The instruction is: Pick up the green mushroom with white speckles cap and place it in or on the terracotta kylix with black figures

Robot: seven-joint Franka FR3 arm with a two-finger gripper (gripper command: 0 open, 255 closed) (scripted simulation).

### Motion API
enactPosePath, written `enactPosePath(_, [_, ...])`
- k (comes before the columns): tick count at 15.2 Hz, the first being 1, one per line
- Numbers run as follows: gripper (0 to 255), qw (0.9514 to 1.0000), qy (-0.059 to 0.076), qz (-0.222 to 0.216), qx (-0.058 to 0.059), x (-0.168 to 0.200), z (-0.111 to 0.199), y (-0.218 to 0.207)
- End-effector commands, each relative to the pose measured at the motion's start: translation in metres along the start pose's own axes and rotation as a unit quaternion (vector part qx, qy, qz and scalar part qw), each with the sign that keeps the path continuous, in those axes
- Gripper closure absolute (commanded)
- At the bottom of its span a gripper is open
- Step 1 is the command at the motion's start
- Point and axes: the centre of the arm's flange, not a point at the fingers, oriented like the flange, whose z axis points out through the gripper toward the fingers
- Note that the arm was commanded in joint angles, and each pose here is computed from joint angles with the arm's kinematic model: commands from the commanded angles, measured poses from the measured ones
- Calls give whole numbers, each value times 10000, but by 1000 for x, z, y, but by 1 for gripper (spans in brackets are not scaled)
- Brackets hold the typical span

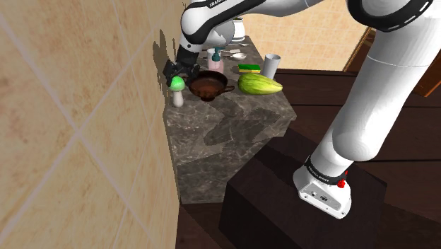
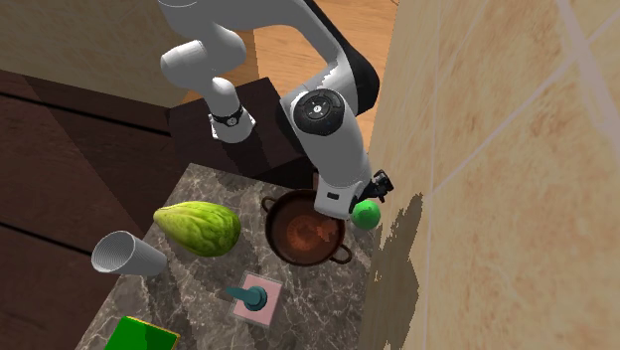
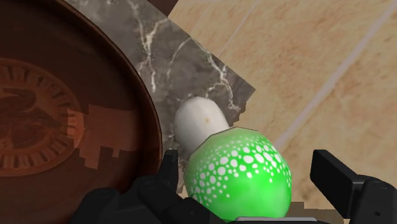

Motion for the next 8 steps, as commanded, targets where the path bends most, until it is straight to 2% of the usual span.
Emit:
enactPosePath(1, [0,10000,-21,16,-13,0,2,2])
enactPosePath(2, [0,10000,-21,16,-13,0,2,2])
enactPosePath(3, [255,10000,-22,16,-13,-1,2,3])
enactPosePath(8, [255,10000,-22,16,-12,-2,2,4])
